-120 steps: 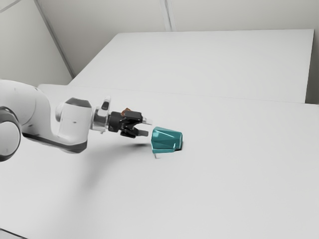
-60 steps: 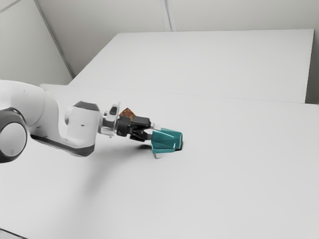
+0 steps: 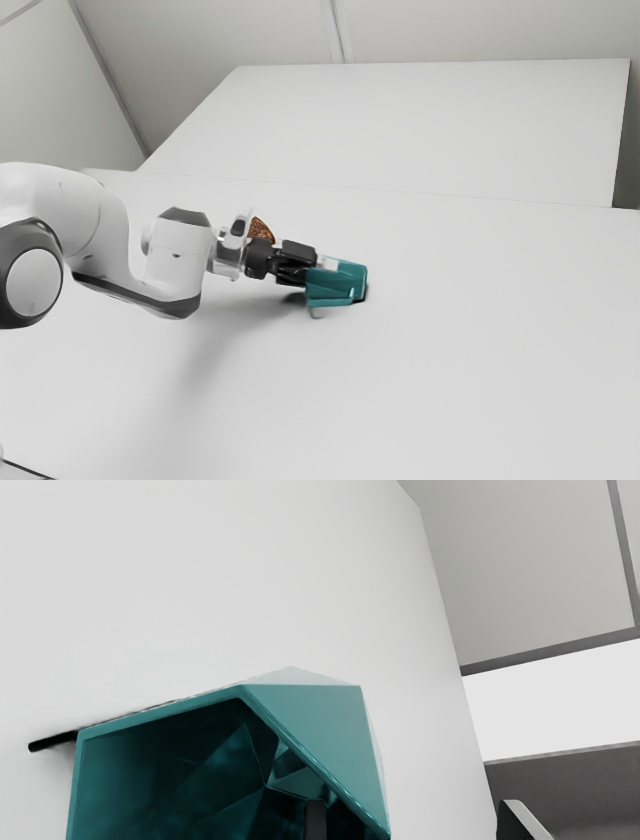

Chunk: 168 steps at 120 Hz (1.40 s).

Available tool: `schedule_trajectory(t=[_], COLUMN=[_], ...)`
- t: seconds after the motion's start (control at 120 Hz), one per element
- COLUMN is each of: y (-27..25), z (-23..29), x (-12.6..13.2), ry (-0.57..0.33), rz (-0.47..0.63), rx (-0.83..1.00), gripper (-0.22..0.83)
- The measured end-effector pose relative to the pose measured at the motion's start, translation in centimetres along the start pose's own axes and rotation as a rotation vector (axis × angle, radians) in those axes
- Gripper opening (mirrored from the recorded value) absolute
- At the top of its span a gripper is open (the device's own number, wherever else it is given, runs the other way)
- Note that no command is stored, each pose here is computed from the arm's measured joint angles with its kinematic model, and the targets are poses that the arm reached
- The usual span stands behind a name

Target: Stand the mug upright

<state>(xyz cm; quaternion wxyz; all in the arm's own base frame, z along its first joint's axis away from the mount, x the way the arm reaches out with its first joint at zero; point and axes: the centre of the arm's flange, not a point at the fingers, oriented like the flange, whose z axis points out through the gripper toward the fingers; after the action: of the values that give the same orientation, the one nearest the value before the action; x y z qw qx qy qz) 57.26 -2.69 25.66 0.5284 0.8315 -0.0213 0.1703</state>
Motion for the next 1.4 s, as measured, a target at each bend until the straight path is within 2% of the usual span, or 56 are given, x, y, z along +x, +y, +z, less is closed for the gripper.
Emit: schedule_trajectory(t=[0.175, 0.392, 0.667, 0.925, 1.133, 1.4], y=[0.1, 0.1, 1.1, 5.8, 10.2, 13.9], z=[0.0, 0.0, -0.3, -2.5, -5.5, -9.6], x=[0.1, 0.1, 0.5, 2.2, 3.0, 2.9], ry=[0.004, 0.004, 0.010, 0.007, -0.123, -0.347], rz=[0.008, 0.016, 0.045, 0.147, 0.265, 0.366], rx=[-0.001, 0.003, 0.008, 0.019, 0.121, 0.378], gripper=[0.03, -0.11, -0.14, -0.17, -0.17, -0.17])
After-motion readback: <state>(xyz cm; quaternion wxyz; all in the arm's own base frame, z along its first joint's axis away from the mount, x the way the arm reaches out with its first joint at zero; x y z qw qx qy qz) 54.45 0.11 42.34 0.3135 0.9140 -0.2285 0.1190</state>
